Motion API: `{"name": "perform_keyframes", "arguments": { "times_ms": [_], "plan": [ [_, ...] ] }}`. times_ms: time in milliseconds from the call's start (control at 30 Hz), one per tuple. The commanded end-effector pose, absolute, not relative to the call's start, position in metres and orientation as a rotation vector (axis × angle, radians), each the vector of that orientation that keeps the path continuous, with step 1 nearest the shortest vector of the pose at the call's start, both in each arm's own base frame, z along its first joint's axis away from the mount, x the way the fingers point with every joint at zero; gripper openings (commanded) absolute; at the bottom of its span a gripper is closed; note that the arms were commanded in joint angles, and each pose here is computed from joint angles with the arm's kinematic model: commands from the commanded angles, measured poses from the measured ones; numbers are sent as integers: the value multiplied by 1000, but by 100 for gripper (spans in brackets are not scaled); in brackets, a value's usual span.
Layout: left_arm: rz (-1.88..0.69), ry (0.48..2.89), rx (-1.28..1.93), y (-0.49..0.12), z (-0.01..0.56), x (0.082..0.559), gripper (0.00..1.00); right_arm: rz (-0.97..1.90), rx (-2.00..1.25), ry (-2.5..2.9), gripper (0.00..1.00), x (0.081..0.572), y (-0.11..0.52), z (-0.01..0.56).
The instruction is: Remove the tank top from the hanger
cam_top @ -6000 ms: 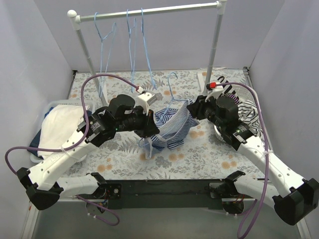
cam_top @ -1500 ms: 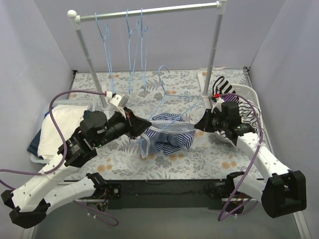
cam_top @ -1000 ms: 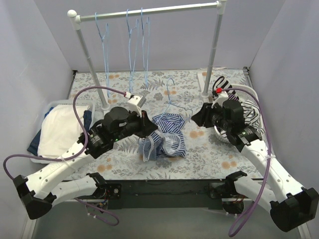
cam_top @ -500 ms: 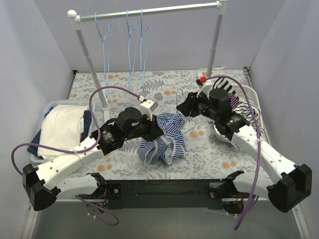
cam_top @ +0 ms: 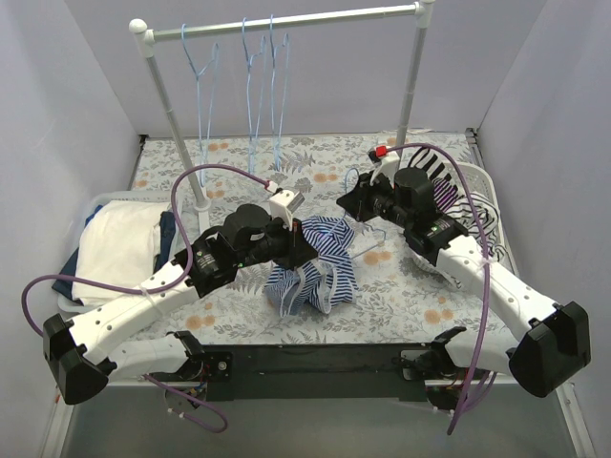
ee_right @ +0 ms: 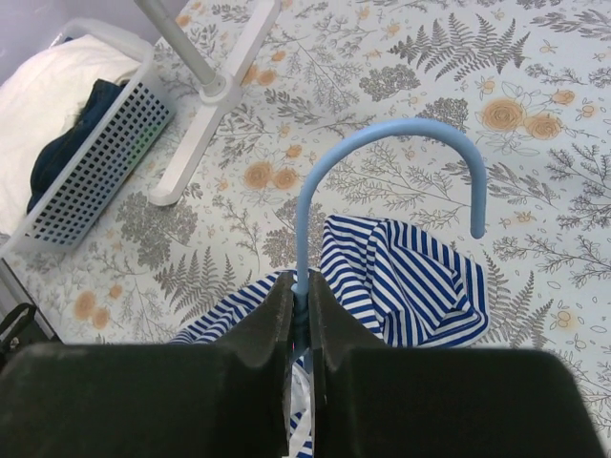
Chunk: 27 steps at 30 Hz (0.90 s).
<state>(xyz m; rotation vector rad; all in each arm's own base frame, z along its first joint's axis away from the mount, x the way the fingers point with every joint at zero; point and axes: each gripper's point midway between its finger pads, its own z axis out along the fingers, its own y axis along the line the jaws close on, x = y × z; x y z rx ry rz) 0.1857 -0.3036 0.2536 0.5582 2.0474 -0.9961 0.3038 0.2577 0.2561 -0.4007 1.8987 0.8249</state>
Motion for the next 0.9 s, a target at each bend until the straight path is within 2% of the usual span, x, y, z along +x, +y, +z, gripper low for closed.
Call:
{"name": "perform_keyframes", "arguments": {
  "times_ms": [0, 33, 100, 133, 167, 333, 400, 433, 567, 733, 867],
  "plan": [
    [-988, 2011, 538, -299, 260, 186, 0, 790, -374, 1756, 1, 313, 251, 291],
    [-975, 2019, 531, -297, 258, 186, 4, 783, -367, 1750, 1, 313, 250, 293],
    [-946, 2033, 515, -293, 255, 189, 21, 765, -349, 1745, 1, 315, 246, 295],
    [-938, 2038, 509, -291, 254, 190, 40, 756, -346, 1744, 1, 316, 245, 295],
    [-921, 2046, 494, -289, 252, 191, 41, 745, -337, 1747, 1, 317, 243, 295],
    [-862, 2113, 447, -275, 241, 189, 43, 576, -214, 1778, 1, 333, 216, 289],
    [-763, 2164, 373, -258, 228, 194, 42, 502, -167, 1781, 1, 340, 205, 290],
    [-743, 2176, 359, -252, 225, 192, 40, 477, -159, 1790, 1, 342, 201, 288],
    [-594, 2248, 218, -222, 206, 195, 22, 404, -157, 1784, 1, 349, 193, 297],
    [-478, 2322, 60, -195, 190, 192, 23, 310, -160, 1784, 1, 355, 183, 307],
    [-448, 2318, 0, -189, 191, 194, 32, 181, -138, 1773, 1, 359, 169, 315]
  ]
}}
